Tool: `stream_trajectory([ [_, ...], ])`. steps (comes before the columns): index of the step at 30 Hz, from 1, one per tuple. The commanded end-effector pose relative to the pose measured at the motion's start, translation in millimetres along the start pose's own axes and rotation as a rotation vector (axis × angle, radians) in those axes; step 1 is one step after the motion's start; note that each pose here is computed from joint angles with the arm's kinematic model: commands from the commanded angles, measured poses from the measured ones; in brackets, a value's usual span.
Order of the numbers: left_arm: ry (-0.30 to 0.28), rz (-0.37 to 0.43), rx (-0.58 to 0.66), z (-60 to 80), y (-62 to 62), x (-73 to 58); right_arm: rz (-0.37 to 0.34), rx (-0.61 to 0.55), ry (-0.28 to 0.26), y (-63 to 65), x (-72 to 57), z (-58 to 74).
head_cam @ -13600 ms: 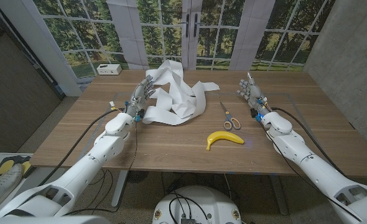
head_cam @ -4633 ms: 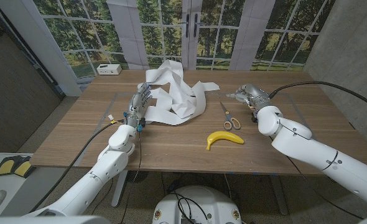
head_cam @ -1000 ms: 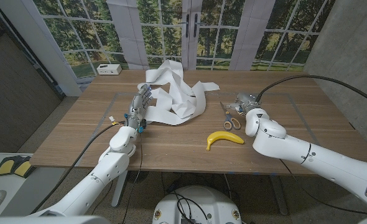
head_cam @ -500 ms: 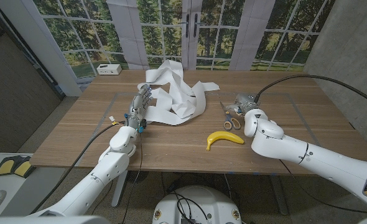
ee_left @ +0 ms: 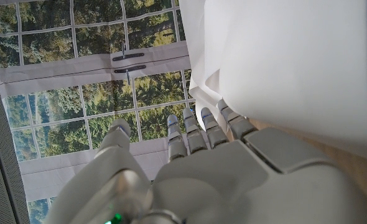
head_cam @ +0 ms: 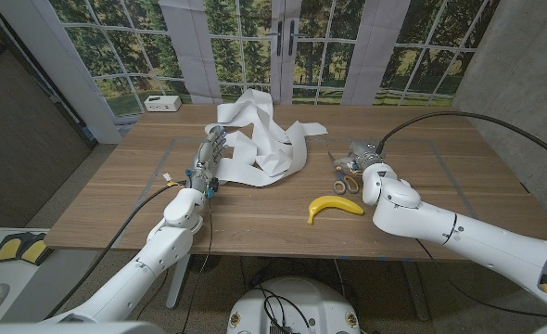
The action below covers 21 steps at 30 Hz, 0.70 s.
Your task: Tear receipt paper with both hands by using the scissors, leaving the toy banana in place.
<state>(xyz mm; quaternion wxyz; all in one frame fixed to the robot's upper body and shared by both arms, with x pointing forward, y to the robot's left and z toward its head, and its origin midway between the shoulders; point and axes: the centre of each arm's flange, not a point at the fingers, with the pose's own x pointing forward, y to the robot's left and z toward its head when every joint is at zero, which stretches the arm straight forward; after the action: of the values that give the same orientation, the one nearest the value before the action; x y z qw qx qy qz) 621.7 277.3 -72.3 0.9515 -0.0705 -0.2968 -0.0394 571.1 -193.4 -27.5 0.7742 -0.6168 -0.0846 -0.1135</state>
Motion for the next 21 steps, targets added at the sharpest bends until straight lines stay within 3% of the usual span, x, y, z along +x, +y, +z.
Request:
stream_trajectory([
  [1,0.002,0.002,0.001,-1.0,-0.5,-0.5,0.011,-0.018,0.003,5.3,2.1,1.3],
  [7,0.002,0.000,0.001,-0.9,-0.7,-0.8,0.039,-0.019,0.007,7.4,4.1,0.9],
  [21,0.004,0.000,0.002,-1.2,-0.9,-1.5,0.016,-0.044,0.022,10.9,5.1,2.0],
])
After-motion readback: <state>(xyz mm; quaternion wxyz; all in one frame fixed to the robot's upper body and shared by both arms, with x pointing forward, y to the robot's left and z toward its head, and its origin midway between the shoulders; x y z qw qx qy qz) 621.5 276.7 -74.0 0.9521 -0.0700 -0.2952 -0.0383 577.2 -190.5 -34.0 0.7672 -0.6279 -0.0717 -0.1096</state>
